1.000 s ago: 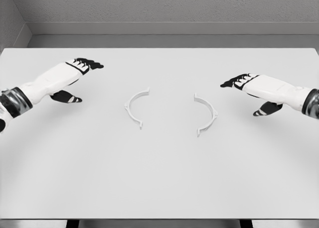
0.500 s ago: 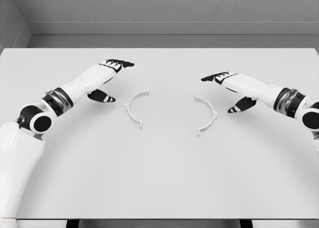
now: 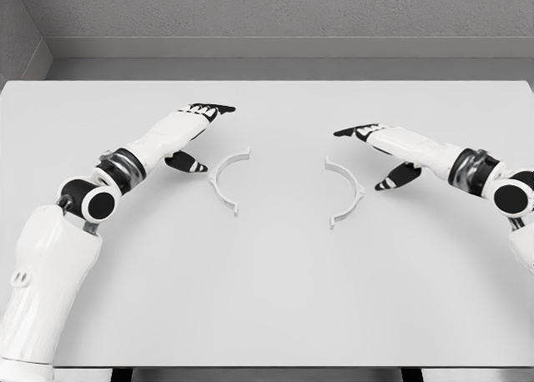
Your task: Assemble PVC drainage pipe clamps
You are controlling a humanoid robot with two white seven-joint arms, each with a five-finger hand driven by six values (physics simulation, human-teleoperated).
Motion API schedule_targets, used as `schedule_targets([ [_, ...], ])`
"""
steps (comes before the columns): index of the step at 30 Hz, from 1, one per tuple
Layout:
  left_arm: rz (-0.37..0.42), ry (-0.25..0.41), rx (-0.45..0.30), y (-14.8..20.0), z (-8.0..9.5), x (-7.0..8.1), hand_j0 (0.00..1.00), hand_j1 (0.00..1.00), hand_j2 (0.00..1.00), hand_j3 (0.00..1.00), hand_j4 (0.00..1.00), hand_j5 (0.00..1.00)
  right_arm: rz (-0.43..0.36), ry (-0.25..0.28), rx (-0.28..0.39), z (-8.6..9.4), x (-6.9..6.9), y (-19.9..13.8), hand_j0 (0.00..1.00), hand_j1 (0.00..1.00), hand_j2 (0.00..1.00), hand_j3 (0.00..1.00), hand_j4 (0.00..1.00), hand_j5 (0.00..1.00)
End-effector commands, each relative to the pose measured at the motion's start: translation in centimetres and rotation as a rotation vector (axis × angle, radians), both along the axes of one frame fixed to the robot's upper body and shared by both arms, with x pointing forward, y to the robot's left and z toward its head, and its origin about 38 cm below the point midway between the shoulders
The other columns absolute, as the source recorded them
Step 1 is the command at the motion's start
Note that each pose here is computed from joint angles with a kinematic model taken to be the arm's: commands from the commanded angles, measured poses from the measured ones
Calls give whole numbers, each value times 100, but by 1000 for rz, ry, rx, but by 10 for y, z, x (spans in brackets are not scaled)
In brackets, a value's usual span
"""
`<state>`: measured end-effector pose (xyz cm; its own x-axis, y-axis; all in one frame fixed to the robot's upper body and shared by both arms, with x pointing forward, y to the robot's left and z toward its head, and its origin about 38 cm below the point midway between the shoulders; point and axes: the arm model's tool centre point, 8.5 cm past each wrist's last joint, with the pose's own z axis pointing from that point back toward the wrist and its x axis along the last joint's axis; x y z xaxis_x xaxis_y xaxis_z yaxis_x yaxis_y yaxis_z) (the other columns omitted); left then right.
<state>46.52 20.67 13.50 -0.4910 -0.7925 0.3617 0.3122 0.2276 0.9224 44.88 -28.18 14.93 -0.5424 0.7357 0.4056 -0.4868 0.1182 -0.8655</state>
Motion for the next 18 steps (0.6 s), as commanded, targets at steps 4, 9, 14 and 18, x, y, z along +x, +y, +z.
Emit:
schedule_targets([
  [4, 12, 10, 5, -1, -3, 0, 100, 100, 100, 100, 100, 100, 2, 28, 12, -10, 0, 7, 100, 100, 100, 100, 100, 100],
  [9, 20, 10, 17, 3, -4, 0, 100, 100, 100, 100, 100, 100, 6, 32, 24, -12, 1, 12, 100, 100, 100, 100, 100, 100],
  [14, 36, 22, 18, 3, -6, 0, 100, 100, 100, 100, 100, 100, 7, 24, 6, -12, 1, 13, 100, 100, 100, 100, 100, 100],
  [18, 34, 30, 16, 0, -9, 1, 100, 100, 100, 100, 100, 100, 12, 25, 15, -13, 1, 17, 100, 100, 100, 100, 100, 100],
])
